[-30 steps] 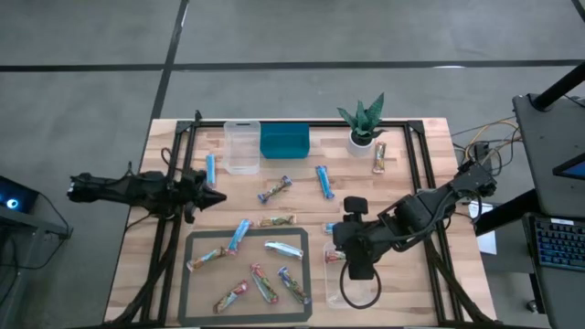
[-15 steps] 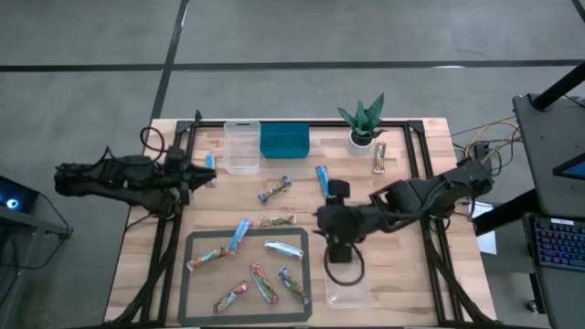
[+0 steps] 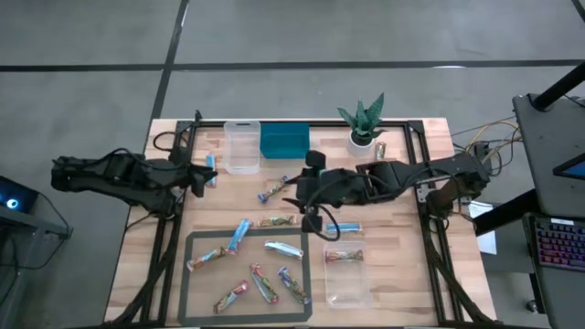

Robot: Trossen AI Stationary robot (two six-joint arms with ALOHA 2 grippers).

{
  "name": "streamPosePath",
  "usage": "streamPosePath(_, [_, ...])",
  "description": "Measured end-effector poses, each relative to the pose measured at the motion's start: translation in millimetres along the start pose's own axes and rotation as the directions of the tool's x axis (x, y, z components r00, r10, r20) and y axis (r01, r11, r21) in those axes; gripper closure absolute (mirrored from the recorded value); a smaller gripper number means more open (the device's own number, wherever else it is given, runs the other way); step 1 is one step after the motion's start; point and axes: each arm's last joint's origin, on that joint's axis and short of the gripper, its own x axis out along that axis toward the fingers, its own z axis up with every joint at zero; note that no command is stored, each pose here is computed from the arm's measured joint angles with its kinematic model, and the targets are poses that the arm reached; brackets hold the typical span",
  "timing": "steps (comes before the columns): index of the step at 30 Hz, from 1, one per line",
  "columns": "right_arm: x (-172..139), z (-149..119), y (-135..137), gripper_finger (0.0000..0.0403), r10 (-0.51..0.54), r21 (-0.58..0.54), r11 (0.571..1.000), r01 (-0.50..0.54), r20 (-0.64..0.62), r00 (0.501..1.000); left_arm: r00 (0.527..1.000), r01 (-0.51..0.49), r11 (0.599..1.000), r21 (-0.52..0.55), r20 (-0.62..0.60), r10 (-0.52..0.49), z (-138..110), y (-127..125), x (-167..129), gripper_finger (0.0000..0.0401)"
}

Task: Pick and place Granola Bars by type
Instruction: Put the red granola bar into the bottom transparent bin

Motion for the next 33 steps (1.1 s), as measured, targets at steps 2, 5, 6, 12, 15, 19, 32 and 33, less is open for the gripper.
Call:
streamPosePath(2, [8,-2,-5,0.0232,0.016,0.017,1.000,-0.017,0.032,0.999,0.999,-0.052,0.998,-0.018,0.007,0.052,-2,1,3,0.0285])
streamPosePath(5, [18,-5,-11,0.0232,0.030,0.021,0.999,-0.031,0.073,0.997,0.990,-0.137,0.990,-0.030,0.029,0.138,-4,3,7,0.0285])
streamPosePath(6, [21,-7,-12,0.0232,0.025,0.022,0.999,-0.028,0.086,0.996,0.985,-0.164,0.986,-0.035,0.040,0.165,-5,4,9,0.0285])
streamPosePath(12, [35,-17,-9,0.0232,0.121,0.018,0.992,-0.126,0.159,0.980,0.940,-0.332,0.942,-0.036,0.075,0.334,-9,10,16,0.0285])
streamPosePath(15, [36,-20,-5,0.0232,0.144,0.014,0.989,-0.148,0.161,0.976,0.918,-0.392,0.920,-0.010,0.061,0.391,-12,11,20,0.0285])
streamPosePath(19, [35,-19,-1,0.0232,0.181,0.001,0.983,-0.184,0.170,0.969,0.888,-0.459,0.888,0.036,0.039,0.458,-14,12,25,0.0285])
streamPosePath(32, [35,-18,0,0.0232,0.198,0.007,0.979,-0.203,0.180,0.963,0.790,-0.613,0.790,0.003,-0.012,0.613,-34,34,56,0.0236])
streamPosePath(33, [35,-18,0,0.0232,0.196,0.017,0.979,-0.202,0.181,0.964,0.784,-0.621,0.784,-0.007,-0.020,0.621,-36,37,57,0.0228])
